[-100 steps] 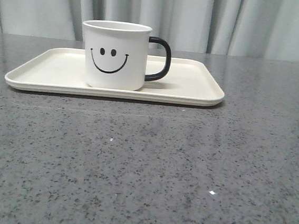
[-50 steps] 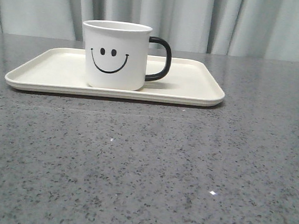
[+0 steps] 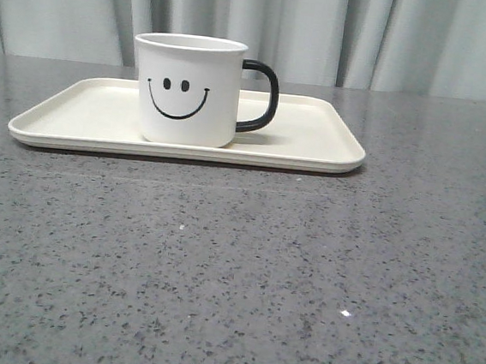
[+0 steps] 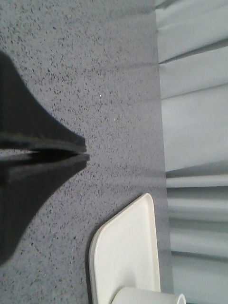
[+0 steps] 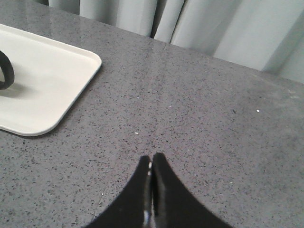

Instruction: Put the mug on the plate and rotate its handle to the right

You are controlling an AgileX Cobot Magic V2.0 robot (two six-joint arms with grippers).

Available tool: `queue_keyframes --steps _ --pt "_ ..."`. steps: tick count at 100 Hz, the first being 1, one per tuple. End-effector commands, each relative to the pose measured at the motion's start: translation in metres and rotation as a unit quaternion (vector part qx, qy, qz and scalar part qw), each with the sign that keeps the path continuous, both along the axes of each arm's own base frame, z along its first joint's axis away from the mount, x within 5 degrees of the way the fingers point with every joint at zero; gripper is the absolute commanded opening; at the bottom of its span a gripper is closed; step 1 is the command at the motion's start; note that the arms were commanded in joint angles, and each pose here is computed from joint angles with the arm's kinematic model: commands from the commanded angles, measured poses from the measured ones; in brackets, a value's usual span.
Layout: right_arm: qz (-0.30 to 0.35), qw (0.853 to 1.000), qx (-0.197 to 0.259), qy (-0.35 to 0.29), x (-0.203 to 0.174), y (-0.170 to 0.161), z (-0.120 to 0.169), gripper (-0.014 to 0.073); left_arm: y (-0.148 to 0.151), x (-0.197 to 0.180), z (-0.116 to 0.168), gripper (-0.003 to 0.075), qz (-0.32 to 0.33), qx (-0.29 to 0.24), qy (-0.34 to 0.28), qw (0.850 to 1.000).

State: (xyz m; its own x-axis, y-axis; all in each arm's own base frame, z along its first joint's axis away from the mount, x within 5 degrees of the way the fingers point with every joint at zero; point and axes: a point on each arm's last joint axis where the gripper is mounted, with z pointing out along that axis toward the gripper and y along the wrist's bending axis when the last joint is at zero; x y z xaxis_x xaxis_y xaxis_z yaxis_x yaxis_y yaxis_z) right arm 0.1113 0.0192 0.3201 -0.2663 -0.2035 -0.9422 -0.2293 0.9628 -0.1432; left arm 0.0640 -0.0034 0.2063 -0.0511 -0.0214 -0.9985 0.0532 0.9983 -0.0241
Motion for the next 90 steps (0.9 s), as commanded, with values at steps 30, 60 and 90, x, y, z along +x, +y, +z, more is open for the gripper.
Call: queue_keyframes --steps 30,60,90 --pt "-0.011 0.999 0.007 -0.052 0.0013 -0.0018 0.0156 -0.0064 0.0032 -0.0089 0.0044 -0.002 0.026 0.004 -0.072 0.997" --pt "-0.011 0.999 0.007 -0.052 0.0013 -0.0018 0.0156 -0.0064 0.0033 -0.0103 0.0053 -0.002 0.026 0.012 -0.081 0.996" --pt "-0.011 0.999 0.007 -0.052 0.0013 -0.0018 0.0156 -0.0064 0.0033 -0.0103 0.0053 -0.002 0.026 0.011 -0.081 0.996"
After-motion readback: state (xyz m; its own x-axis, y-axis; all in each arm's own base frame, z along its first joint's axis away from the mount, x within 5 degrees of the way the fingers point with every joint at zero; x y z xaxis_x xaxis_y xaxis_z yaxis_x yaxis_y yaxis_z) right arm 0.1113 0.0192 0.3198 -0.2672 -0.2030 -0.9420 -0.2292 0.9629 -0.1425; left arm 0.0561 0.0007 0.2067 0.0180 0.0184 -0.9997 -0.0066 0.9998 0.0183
